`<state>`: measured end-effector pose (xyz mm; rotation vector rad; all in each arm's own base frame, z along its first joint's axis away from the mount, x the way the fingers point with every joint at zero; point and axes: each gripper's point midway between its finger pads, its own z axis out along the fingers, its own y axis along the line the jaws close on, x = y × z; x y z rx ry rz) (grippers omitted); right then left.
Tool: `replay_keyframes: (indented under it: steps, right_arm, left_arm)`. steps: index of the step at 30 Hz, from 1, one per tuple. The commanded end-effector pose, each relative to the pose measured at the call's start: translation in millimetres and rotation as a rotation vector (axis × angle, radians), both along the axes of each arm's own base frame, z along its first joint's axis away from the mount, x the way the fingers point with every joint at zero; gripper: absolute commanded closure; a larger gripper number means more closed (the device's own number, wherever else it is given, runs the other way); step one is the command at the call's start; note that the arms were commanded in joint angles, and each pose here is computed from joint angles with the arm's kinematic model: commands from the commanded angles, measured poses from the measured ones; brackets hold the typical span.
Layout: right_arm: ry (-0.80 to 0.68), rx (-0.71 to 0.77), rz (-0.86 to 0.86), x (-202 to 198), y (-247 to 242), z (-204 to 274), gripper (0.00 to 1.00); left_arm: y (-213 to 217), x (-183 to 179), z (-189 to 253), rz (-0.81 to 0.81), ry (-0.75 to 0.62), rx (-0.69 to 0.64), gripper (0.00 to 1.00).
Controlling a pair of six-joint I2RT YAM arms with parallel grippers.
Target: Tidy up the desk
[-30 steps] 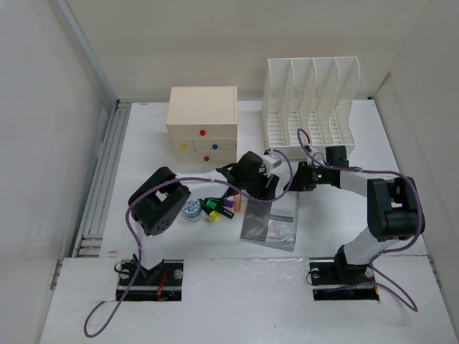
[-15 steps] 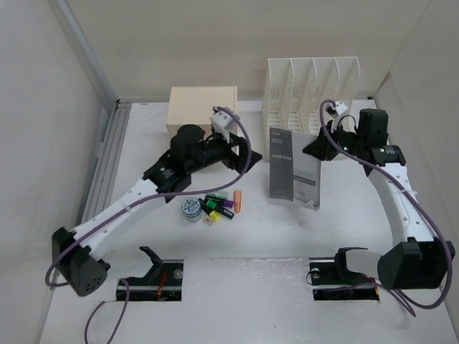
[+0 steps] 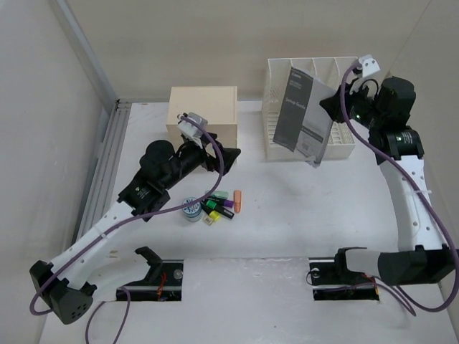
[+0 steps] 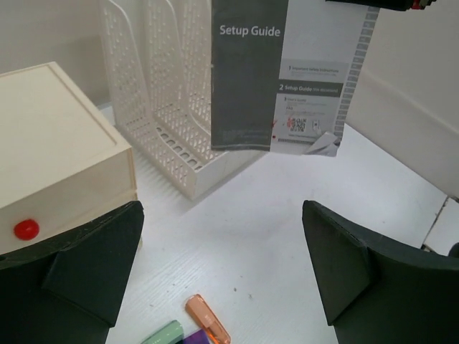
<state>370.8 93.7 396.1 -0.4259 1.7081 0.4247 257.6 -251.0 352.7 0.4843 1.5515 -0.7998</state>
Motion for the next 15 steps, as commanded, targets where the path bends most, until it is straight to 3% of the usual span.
replay_keyframes:
  steps: [1,7,15]
  right_arm:
    - [-0.249,0.043,-0.217,34.0,-25.3,74.9,1.00]
    - [-0.272,-0.004,-0.413,75.4,-53.4,73.7,1.00]
    - [-0.262,-0.017,-0.435,113.9,-52.0,56.1,1.00]
  left_arm:
    - [21.1,0.9,17.6,0.087,-0.067,-0.029,0.09]
    - [44.2,4.3,12.2,0.200,-0.070,-0.023,0.07]
    - [49.7,3.1,9.0,0.220,-0.070,-0.024,0.06]
